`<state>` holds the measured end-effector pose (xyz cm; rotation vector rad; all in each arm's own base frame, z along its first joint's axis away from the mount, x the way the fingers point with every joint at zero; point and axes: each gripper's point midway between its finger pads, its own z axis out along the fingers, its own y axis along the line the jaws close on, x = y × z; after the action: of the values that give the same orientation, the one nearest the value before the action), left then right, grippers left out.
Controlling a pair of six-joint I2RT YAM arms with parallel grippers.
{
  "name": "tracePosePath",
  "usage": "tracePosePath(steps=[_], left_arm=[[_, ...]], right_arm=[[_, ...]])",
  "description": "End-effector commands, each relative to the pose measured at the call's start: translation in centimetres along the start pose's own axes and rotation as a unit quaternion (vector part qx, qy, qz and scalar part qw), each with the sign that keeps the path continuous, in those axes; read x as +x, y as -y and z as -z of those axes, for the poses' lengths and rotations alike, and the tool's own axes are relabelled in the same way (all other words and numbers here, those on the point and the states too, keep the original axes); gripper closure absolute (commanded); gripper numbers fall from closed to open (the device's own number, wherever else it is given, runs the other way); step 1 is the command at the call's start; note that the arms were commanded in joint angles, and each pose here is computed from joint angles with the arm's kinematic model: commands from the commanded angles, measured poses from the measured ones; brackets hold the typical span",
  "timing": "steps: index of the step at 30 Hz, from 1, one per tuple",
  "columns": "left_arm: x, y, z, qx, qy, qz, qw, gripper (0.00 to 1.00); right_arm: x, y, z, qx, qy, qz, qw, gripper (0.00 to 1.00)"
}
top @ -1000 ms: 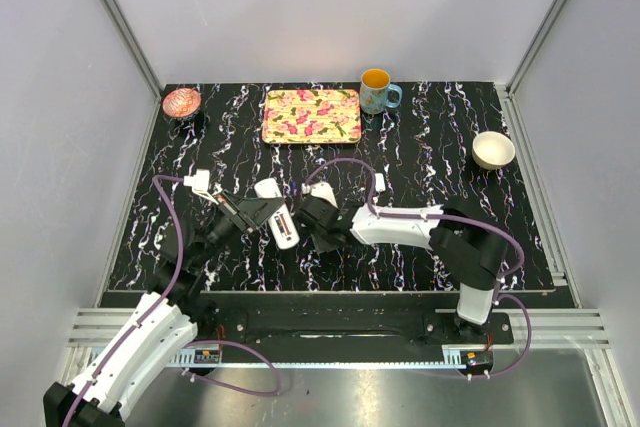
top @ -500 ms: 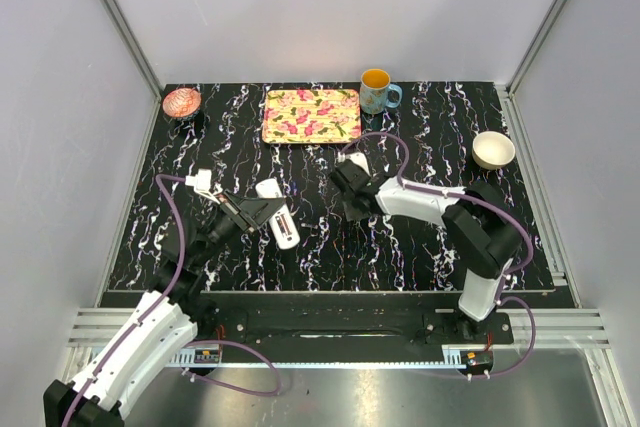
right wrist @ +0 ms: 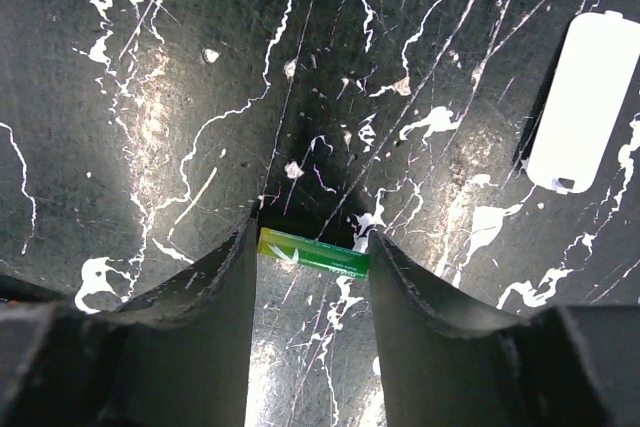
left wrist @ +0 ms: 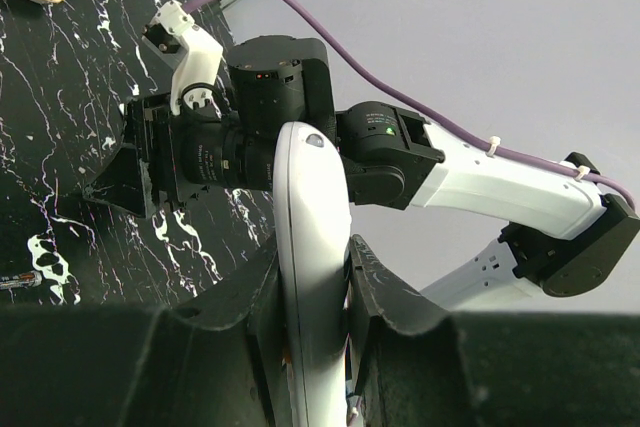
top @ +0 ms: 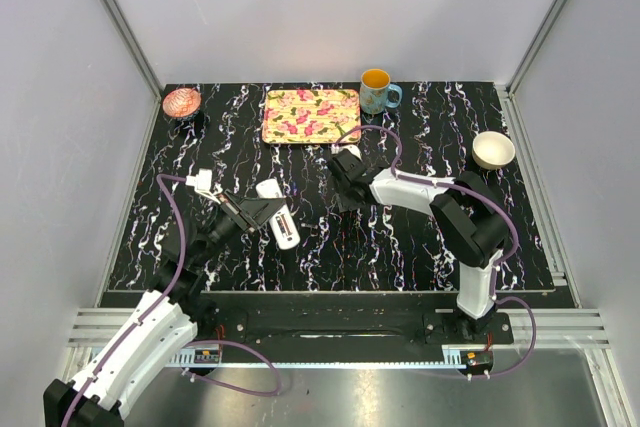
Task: Load the batteries into the remote control
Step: Adjust the battery at the center of the board, then move the battery to the center of the board.
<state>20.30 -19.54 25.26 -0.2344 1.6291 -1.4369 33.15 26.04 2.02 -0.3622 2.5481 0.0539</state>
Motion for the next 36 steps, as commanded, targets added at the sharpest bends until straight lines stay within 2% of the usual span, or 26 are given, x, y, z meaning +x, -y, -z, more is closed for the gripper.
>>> tracePosePath(steps=[1, 4, 10, 16, 20, 24, 27, 31, 36], left_arm=[[-0.6, 1.0, -0.1, 0.023, 0.015, -0.011, 1.0, 1.0], [-0.6, 1.0, -0.1, 0.024, 0.015, -0.01, 1.0, 1.0], [-0.5, 0.7, 0.0, 0.022, 0.014, -0.006, 1.0, 1.0], [-0.4, 0.9, 0.0, 0.024, 0.012, -0.005, 1.0, 1.0], [-0.6, 0.9, 0.1, 0.024, 0.017, -0.004, 1.0, 1.0], [-0.5, 0.3, 0.2, 0.017, 0.021, 0.001, 1.0, 1.0], [-0.4, 0.2, 0.3, 0.017, 0.023, 0.006, 1.0, 1.0], [-0.3, 0.0, 0.4, 0.017, 0.024, 0.008, 1.0, 1.0], [-0.2, -0.2, 0.5, 0.014, 0.023, 0.01, 1.0, 1.0]], right_arm=[[-0.2, -0.5, -0.4, -0.018, -0.003, -0.01, 1.0, 0.47], [0.0, -0.4, -0.2, -0.016, -0.003, -0.013, 1.0, 0.38], [-0.8, -0.1, 0.5, -0.005, 0.004, -0.036, 0.999, 0.27], [-2.9, 0.4, 4.0, -0.005, 0.045, -0.101, 0.994, 0.23], [-3.1, 1.0, 6.2, -0.001, 0.066, -0.202, 0.977, 0.27], [-1.8, 0.7, 6.5, -0.005, 0.052, -0.329, 0.943, 0.38], [-0.3, -0.2, 5.5, -0.008, 0.021, -0.381, 0.924, 0.44], [1.1, -1.0, 4.0, 0.0, -0.014, -0.419, 0.908, 0.44], [0.8, -0.9, 3.3, 0.007, -0.011, -0.47, 0.883, 0.47]])
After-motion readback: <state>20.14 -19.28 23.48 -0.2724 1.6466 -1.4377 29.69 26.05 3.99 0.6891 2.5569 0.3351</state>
